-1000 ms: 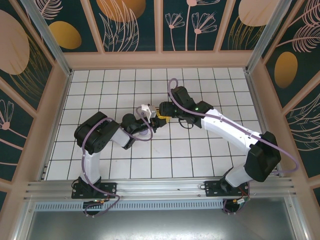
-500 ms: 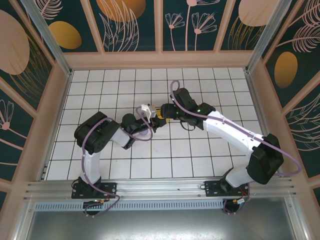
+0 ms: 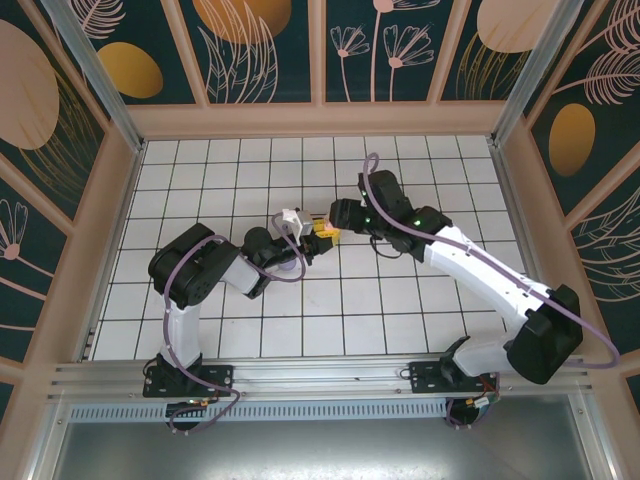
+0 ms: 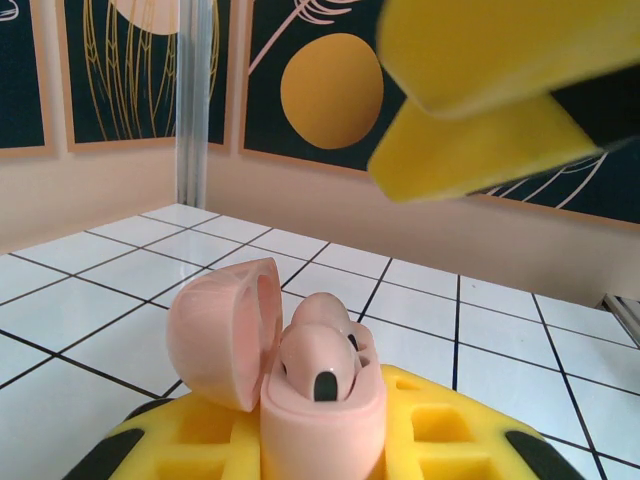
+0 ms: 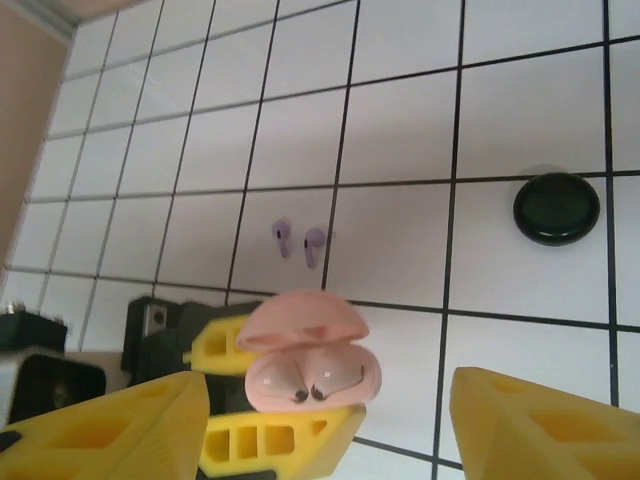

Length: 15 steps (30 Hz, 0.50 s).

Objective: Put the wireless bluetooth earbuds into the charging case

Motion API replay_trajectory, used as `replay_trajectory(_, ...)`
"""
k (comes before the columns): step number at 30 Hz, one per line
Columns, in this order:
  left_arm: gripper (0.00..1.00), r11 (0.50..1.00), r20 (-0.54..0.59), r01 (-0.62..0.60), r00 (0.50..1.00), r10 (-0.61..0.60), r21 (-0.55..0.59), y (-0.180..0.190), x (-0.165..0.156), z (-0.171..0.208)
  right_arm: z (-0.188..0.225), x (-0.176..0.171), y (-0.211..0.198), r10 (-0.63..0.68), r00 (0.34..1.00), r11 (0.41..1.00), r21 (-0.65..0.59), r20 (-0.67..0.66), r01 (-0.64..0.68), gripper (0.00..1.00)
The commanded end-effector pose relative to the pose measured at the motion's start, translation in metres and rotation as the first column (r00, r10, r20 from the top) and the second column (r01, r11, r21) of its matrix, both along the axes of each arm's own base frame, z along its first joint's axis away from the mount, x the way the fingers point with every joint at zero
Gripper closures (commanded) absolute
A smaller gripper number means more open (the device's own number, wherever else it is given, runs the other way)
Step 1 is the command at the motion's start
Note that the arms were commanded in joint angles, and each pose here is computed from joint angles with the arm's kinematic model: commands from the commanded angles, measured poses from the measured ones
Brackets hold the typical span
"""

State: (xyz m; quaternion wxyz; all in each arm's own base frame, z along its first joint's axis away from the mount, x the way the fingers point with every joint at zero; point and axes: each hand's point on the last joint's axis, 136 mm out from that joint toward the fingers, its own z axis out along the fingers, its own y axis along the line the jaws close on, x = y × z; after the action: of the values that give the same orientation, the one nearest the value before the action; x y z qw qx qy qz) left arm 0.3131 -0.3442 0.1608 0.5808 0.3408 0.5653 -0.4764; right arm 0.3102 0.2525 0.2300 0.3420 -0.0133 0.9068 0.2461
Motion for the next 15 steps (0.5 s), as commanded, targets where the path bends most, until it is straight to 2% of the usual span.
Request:
replay_trajectory(1,1.00,0.990,0.207,0.036,0.978,-0.007,-0.136,0.005,-0.013,0.057,0.027,0.019,0.000,-0.004,0.999,0.998,0.055,0.045,0.002,0.49)
replay_trajectory(4,1.00,0.990,0.208,0.044,0.978,-0.016,-0.131,0.004,-0.014,0.056,0.025,0.032,0.004,0.030,0.999,0.998,0.056,0.016,-0.031,0.75)
replay_trajectory(7,1.00,0.991,0.213,0.051,0.977,-0.023,-0.125,0.003,-0.015,0.055,0.020,0.046,0.010,0.061,0.998,0.997,0.054,-0.017,-0.060,0.96)
replay_trajectory(8,1.00,0.991,0.212,0.051,0.977,-0.024,-0.122,0.003,-0.015,0.054,0.013,0.051,0.011,0.071,0.997,0.996,0.049,-0.041,-0.069,1.00)
replay_trajectory(15,1.00,0.992,0.216,0.049,0.976,-0.023,-0.116,0.003,-0.015,0.054,-0.005,0.062,0.029,0.158,0.980,0.987,0.049,-0.122,-0.153,1.00)
